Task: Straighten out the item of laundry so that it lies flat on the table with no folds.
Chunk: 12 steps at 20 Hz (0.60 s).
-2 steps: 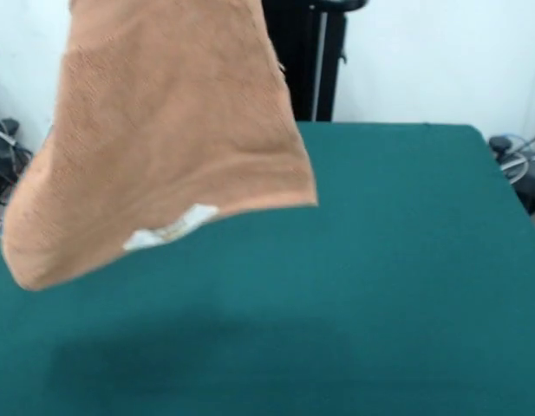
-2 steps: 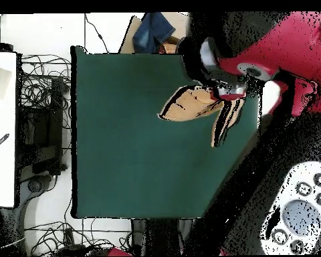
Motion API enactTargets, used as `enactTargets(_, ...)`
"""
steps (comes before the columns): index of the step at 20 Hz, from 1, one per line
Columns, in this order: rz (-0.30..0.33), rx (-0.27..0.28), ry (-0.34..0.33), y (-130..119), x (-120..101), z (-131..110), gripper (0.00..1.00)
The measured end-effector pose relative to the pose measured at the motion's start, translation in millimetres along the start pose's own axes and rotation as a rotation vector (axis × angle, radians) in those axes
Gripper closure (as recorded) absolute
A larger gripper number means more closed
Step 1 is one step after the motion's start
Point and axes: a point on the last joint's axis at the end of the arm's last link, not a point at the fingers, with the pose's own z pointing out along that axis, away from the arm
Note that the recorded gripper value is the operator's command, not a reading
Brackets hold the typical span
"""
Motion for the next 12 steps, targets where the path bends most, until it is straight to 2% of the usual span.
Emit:
enactTargets(7,-0.028,-0.062,0.000,7,-16,-28,1.00)
enactTargets(12,-0.004,-0.075,0.012,2,-40,-28,1.00)
